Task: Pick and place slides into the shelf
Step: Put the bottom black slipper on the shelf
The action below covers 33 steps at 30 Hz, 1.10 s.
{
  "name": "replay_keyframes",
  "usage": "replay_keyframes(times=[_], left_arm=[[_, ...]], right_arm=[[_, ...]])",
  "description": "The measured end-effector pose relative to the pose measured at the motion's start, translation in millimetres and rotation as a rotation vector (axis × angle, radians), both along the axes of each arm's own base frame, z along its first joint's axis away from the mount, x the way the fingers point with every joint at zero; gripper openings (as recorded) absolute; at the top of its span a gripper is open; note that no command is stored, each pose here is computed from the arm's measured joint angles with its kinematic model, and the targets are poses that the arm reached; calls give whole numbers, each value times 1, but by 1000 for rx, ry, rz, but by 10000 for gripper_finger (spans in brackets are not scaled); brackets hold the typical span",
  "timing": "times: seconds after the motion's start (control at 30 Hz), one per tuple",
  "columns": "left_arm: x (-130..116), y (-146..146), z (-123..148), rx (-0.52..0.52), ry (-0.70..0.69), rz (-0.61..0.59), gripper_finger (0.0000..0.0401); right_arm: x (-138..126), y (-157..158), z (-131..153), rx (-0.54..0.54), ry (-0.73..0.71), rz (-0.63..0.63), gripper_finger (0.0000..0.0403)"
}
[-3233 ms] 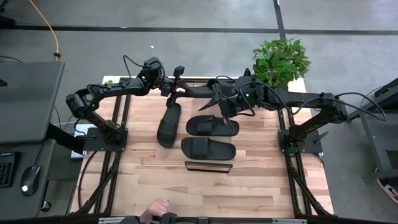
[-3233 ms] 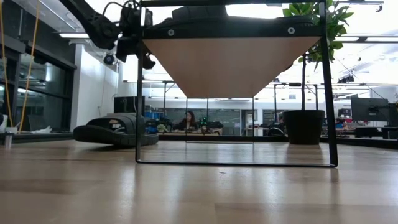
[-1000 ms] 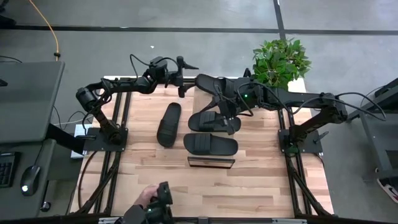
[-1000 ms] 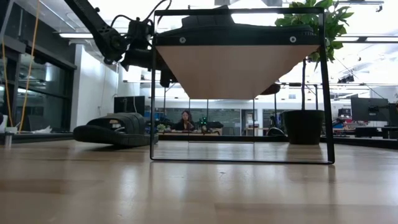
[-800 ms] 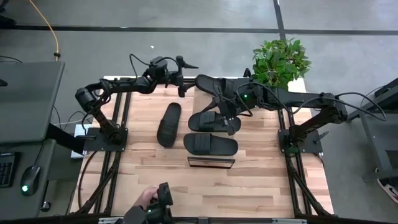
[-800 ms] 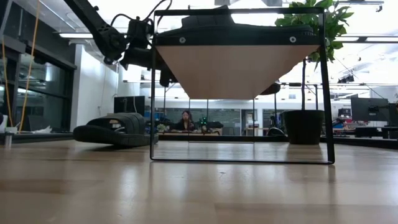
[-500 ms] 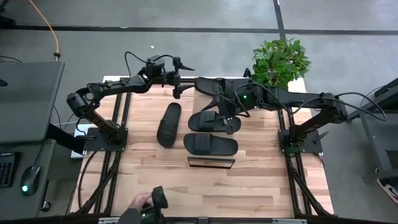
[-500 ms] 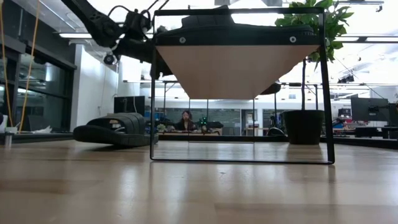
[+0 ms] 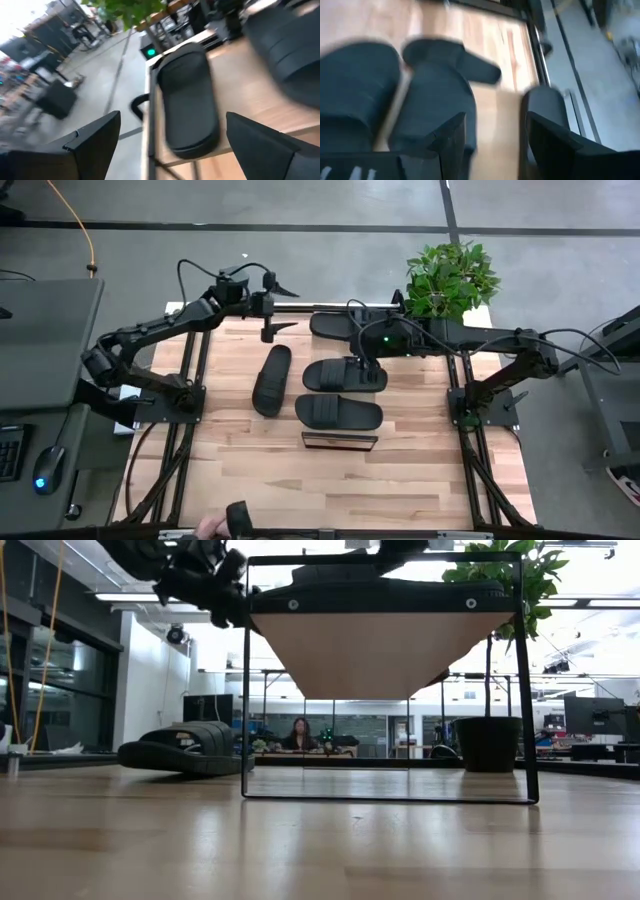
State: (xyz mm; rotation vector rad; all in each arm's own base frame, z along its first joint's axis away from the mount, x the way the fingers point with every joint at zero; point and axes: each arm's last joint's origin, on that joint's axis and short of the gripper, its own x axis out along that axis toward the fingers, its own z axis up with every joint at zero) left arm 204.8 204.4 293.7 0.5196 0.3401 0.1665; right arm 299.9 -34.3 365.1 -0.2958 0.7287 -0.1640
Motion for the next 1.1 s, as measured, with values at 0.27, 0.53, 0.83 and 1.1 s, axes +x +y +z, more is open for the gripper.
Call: replay_keyframes(times=[0.27,0.53,0.83,1.1], left_arm=[[-4,-10,5,-232,-58,-91,342],[2,-23,5,-381,-72,-268,342],[24,-52,2,-400,-30,-392,342],[34,-67,2,-388,-9,-418,342]], right_arm=[[-10,-9,-12,-26,155,-129,195],[-4,-22,-34,-112,315,-235,195],[6,-37,-52,-198,406,-310,195],[14,-45,-64,-258,454,-362,195]])
